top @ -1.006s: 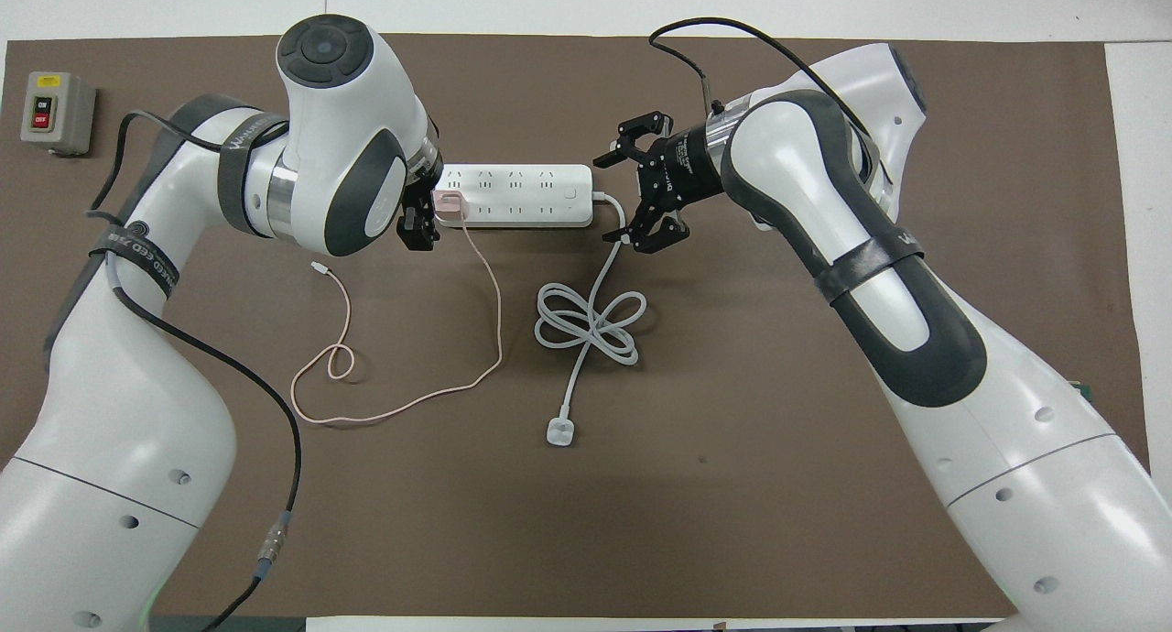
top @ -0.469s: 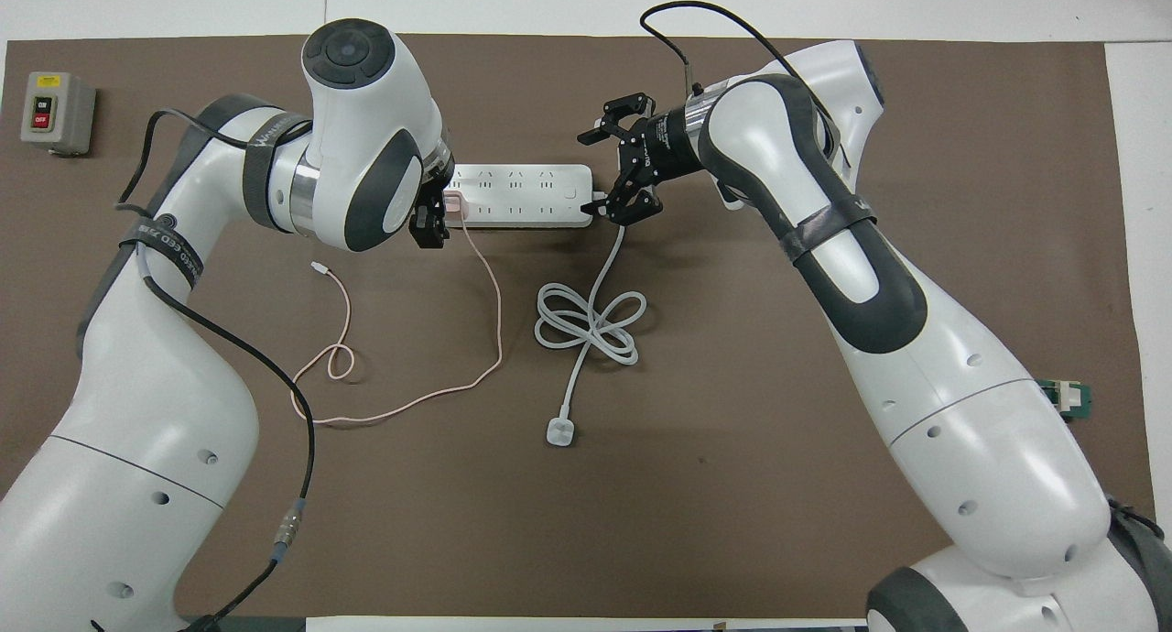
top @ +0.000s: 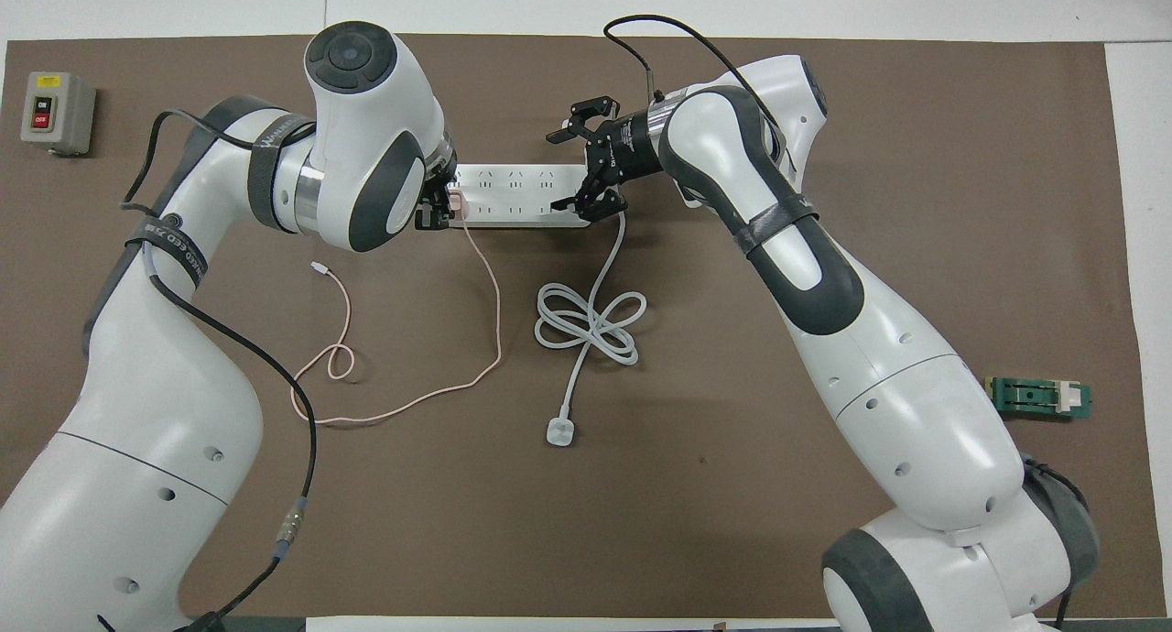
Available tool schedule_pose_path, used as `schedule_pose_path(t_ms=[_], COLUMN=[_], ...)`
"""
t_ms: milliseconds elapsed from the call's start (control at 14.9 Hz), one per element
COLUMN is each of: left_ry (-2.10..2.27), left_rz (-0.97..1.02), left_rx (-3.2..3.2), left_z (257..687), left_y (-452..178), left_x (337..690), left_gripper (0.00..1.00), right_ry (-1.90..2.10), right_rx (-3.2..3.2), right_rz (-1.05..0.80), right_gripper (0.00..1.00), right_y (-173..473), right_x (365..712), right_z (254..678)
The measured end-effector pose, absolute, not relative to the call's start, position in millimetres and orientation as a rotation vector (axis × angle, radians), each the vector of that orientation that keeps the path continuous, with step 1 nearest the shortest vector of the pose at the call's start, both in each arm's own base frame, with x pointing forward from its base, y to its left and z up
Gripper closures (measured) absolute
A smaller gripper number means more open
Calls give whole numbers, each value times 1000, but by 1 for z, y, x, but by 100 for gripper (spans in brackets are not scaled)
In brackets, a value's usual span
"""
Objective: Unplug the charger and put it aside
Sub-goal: 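Grasp the pink charger with the left gripper while the right gripper holds the strip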
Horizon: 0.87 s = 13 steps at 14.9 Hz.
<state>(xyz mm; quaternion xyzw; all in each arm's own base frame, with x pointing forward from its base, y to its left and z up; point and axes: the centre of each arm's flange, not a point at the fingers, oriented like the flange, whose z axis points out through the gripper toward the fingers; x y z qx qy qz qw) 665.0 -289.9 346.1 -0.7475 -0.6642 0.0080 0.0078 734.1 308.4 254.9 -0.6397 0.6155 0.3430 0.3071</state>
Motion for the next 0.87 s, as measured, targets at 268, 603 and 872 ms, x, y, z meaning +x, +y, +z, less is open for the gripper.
schedule_pose_path(t_ms=[268, 603, 872], left_ry=[-2068, -2066, -2065], left_rz=[30, 28, 26], left_rx=[-2333, -2334, -2335], left_z=[345, 345, 345], left_y=[-291, -291, -291], left_x=[663, 663, 663], left_gripper=[70, 70, 70], right_ry=[1609, 1588, 1574], right_rx=[-1711, -1728, -1737], right_rz=[905, 900, 897], right_gripper=[0, 0, 0], right_y=[312, 312, 313], right_x=[732, 731, 731], right_z=[248, 239, 239])
